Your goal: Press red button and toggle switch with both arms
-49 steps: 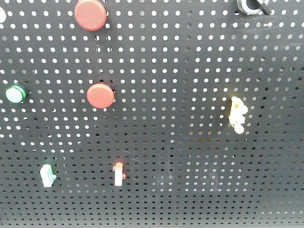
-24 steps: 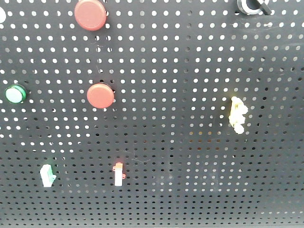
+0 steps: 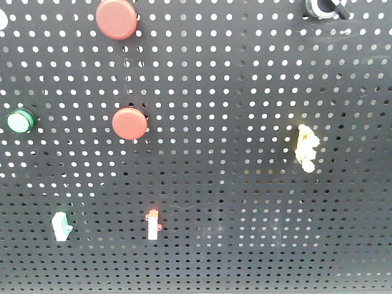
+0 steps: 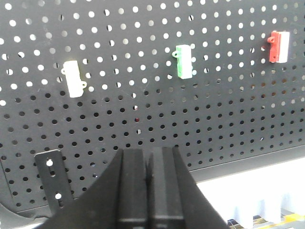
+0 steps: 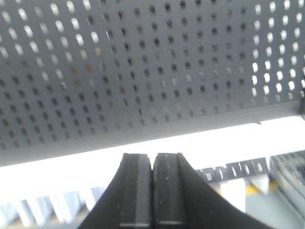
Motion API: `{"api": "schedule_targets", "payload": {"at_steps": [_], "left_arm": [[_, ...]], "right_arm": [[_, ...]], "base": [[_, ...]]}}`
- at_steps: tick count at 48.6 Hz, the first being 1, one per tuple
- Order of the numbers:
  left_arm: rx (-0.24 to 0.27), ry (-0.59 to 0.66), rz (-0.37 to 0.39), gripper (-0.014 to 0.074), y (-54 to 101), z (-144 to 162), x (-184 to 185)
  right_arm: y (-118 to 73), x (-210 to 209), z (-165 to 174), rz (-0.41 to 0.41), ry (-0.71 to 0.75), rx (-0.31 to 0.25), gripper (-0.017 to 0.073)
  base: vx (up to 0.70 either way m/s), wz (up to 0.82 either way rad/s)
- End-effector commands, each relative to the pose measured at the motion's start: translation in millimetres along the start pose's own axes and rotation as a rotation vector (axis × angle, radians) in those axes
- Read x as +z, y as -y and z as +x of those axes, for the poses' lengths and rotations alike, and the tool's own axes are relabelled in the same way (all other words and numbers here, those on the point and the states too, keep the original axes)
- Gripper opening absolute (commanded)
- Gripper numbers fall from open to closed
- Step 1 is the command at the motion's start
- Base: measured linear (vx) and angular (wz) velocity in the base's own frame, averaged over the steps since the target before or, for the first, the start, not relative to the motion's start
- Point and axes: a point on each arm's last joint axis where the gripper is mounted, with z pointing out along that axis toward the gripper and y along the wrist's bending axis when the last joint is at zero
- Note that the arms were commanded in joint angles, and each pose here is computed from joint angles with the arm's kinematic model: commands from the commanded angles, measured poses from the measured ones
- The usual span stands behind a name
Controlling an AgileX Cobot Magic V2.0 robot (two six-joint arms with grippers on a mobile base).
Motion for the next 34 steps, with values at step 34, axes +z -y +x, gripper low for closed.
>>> {"api": "schedule_targets", "payload": {"at_steps": [34], "left_arm": [[-0.018,0.068,-0.006,0.0002,0.2,2.5,-0.9]], "right_arm": [[-1.2,-0.5,-4.7,-0.015,0.089,-0.015,-0.0003]], "base": [[0.00,0.00]]}}
